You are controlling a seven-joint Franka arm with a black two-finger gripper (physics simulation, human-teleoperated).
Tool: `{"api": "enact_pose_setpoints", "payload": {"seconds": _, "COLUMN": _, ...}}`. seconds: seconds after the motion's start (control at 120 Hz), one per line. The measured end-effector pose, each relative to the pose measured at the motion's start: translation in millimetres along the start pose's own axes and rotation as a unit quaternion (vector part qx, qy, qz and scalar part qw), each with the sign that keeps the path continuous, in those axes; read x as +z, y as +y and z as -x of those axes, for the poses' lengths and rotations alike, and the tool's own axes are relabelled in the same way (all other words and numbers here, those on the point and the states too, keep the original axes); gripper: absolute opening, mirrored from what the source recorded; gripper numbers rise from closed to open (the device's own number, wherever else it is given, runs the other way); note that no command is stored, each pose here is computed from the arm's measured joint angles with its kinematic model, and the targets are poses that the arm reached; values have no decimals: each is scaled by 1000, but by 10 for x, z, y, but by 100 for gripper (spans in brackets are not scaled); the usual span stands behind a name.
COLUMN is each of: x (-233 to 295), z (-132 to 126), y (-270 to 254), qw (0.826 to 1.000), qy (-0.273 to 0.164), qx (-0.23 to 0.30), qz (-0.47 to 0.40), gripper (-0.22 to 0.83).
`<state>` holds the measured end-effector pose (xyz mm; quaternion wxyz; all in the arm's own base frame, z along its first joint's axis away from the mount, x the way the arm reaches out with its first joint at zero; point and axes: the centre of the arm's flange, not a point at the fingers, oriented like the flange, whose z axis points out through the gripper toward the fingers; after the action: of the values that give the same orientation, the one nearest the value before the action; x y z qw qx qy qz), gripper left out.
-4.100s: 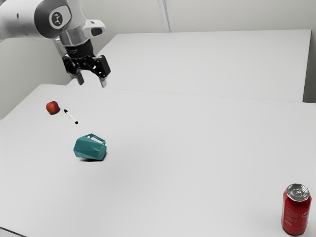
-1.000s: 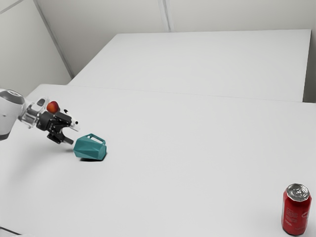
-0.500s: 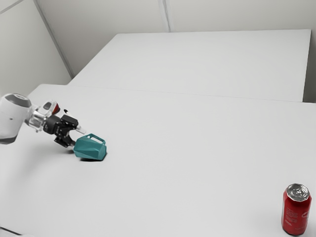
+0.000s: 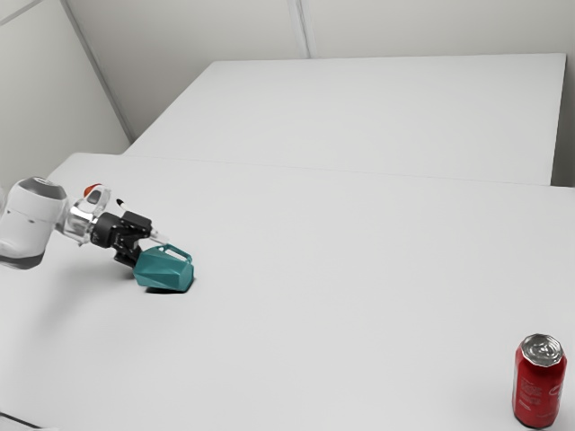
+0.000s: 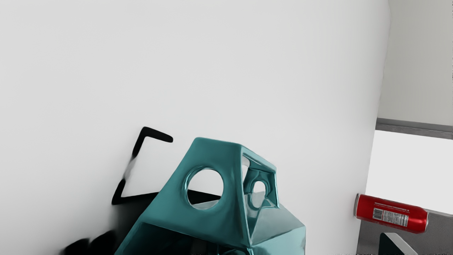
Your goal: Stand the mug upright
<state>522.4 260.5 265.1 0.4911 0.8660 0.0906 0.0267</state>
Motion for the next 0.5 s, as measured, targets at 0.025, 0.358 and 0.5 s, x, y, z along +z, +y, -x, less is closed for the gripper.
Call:
{"api": "enact_pose_setpoints", "payload": {"seconds": 0.025, "x": 0, "z": 0, "y": 3, "qw": 1000, "qy": 0, "qx": 1, "qz": 0, "gripper": 43}}
{"api": "enact_pose_setpoints", "payload": {"seconds": 0.358, "x": -4, "z": -2, "y": 30, "qw": 1000, "qy": -1, "qx": 18, "qz": 3, "gripper": -1}}
{"api": "enact_pose_setpoints", "payload": {"seconds": 0.5, "x": -13, "z": -3, "y": 53, "qw": 1000, "qy": -1, "qx": 24, "qz": 3, "gripper": -9}}
